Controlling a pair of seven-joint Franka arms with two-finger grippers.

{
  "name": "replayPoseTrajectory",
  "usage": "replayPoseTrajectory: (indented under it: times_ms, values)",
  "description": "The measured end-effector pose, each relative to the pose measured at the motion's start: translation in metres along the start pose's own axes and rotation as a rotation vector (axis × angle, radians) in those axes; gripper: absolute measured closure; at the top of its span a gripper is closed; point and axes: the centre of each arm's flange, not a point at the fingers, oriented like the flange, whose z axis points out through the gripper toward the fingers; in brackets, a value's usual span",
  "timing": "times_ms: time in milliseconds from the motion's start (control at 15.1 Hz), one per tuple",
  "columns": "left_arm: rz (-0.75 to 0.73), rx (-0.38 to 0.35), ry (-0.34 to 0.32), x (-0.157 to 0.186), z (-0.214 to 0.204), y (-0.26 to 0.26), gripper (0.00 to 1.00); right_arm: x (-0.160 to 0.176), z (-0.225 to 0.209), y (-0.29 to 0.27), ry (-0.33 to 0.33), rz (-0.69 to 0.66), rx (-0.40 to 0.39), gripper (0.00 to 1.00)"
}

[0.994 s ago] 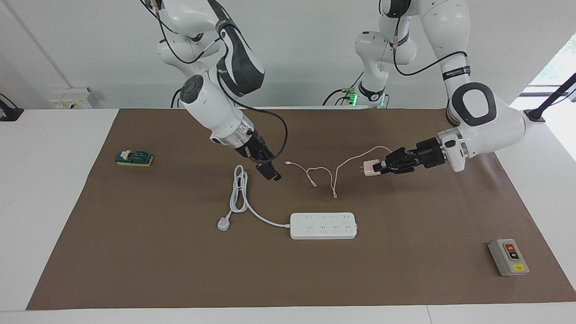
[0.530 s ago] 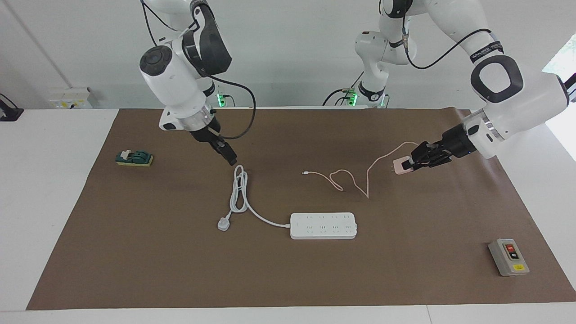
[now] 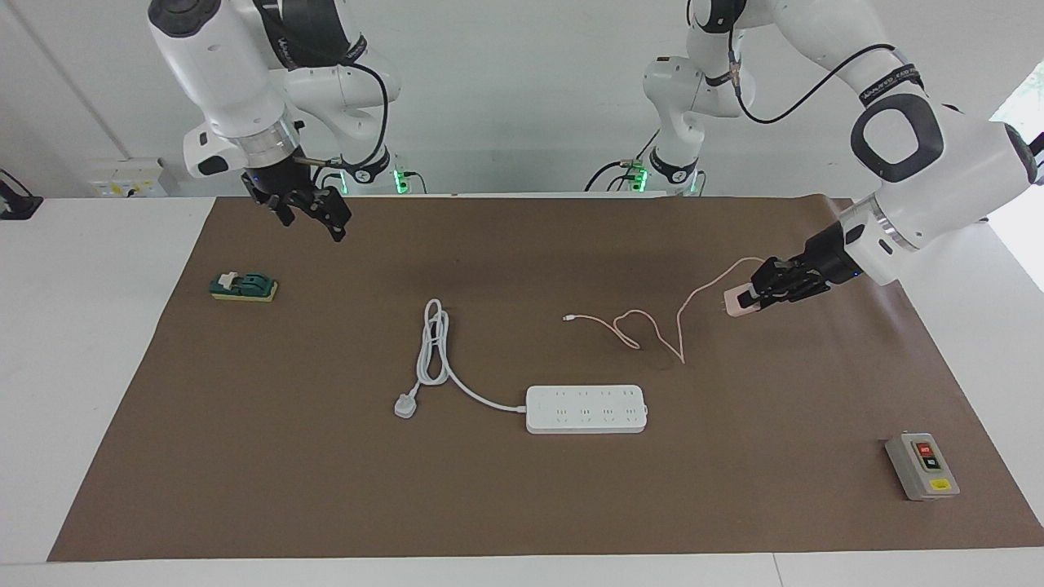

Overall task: Plug charger into power strip
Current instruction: 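Carry the charger with the left gripper while the right gripper retracts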

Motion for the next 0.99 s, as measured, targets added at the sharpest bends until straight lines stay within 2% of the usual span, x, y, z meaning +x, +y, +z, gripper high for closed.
replayPoseTrajectory:
  times_ms: [331,530,663,796,994]
  values:
    - [-0.105,0.035,0.057,0.000,-0.030,0.004,0.69,0.017,0.005,0.002,-0.022,-0.134,-0.019,0.00]
    - [-0.338,0.049,0.084,0.001,-0.040,0.010,0.69,0.028,0.006,0.006,-0.024,-0.167,-0.022,0.00]
    - [-0.486,0.100,0.096,0.000,-0.038,0.010,0.69,0.029,0.005,0.006,-0.022,-0.170,-0.021,0.00]
    - [-0.548,0.156,0.103,-0.001,-0.030,0.019,0.69,0.029,0.003,0.006,-0.019,-0.170,-0.021,0.00]
    - [-0.626,0.196,0.110,-0.004,-0.018,0.035,0.69,0.029,0.002,0.006,-0.017,-0.170,-0.020,0.00]
